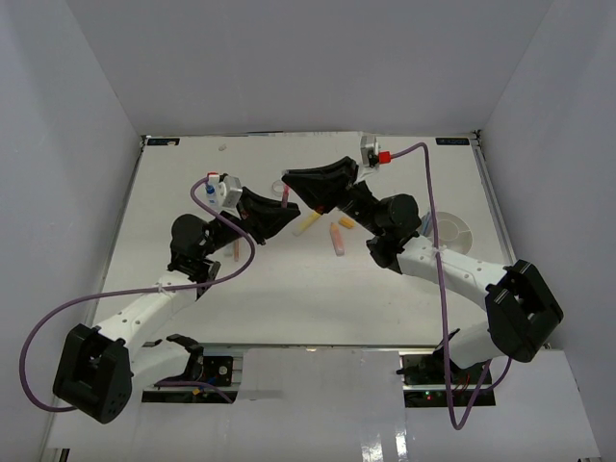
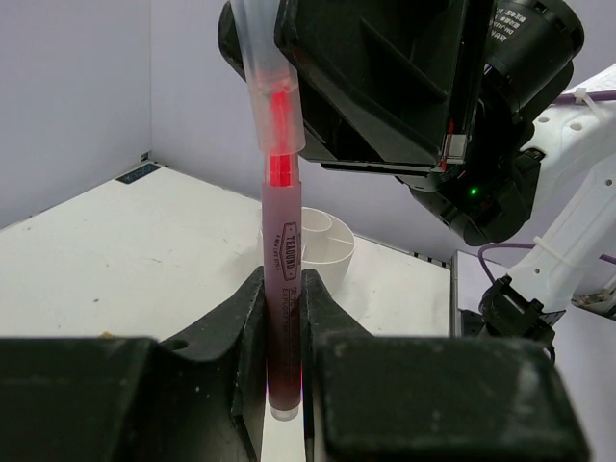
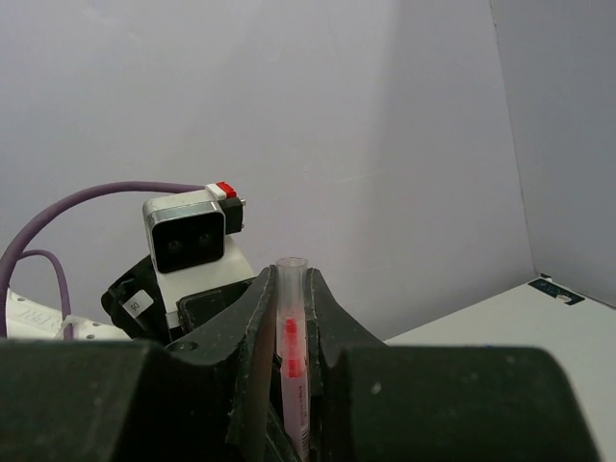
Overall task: Sort the stationery into containers
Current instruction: Close the pen cap on the pen.
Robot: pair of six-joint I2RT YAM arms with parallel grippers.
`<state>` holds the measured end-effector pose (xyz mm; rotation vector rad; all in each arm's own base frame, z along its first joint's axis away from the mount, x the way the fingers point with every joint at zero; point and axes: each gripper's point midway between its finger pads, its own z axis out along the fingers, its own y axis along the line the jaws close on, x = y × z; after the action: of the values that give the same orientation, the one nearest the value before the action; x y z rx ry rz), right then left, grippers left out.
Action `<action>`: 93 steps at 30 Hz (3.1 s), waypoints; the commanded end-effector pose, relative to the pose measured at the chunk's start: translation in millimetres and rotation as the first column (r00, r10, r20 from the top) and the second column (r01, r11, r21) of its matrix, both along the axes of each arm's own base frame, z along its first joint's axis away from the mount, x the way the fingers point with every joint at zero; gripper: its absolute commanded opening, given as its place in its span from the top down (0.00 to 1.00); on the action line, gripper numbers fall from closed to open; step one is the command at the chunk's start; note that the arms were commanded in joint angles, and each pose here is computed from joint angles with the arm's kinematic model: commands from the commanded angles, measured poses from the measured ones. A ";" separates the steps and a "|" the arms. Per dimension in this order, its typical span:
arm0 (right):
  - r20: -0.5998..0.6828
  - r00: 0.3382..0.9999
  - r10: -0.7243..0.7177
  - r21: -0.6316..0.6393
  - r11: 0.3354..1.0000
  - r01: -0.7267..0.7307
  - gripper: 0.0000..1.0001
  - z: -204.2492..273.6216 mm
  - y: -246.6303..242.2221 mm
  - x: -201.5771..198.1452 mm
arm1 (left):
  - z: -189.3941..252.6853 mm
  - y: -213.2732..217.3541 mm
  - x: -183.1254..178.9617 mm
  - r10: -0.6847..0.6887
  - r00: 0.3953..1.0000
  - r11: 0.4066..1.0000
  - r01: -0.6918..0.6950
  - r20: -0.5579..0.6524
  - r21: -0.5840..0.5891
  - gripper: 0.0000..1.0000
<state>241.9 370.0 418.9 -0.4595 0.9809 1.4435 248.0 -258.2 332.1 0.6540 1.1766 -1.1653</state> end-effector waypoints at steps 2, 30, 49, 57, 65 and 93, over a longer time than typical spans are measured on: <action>0.025 0.999 0.034 0.000 0.999 -0.034 0.92 -1.0 -2.5 -13.7 | 43.1 3.2 0.2 0.024 0.994 0.996 -0.014 0.109 -0.089 1.00; -0.005 1.000 -0.024 -0.130 0.991 0.023 0.92 -21.5 -17.4 -20.8 | -2.1 -5.3 -0.8 0.046 0.995 0.996 -0.053 0.094 0.066 1.00; 0.045 0.998 -0.044 -0.052 0.998 0.046 0.92 3.6 -20.5 -18.9 | -2.5 -11.2 -8.1 0.013 0.997 0.999 -0.016 0.073 0.047 1.00; 0.064 0.997 -0.041 -0.032 0.999 0.044 0.92 10.6 -20.3 -19.0 | -2.1 -11.2 -9.1 0.014 0.998 0.999 -0.016 0.065 0.043 1.00; 0.042 0.998 -0.045 -0.088 0.995 0.048 0.75 -3.8 -20.6 -19.6 | 0.9 -8.1 -7.8 0.038 0.996 0.998 -0.041 0.081 0.042 1.00; 0.023 0.966 -0.256 -0.498 0.835 0.233 0.07 10.0 -54.5 0.8 | -15.3 -0.8 2.4 0.098 0.985 0.969 -0.128 0.144 0.214 1.00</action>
<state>236.5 322.6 421.8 -0.6324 1.3350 1.0431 255.8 -260.0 306.1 0.7571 1.2561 -0.9252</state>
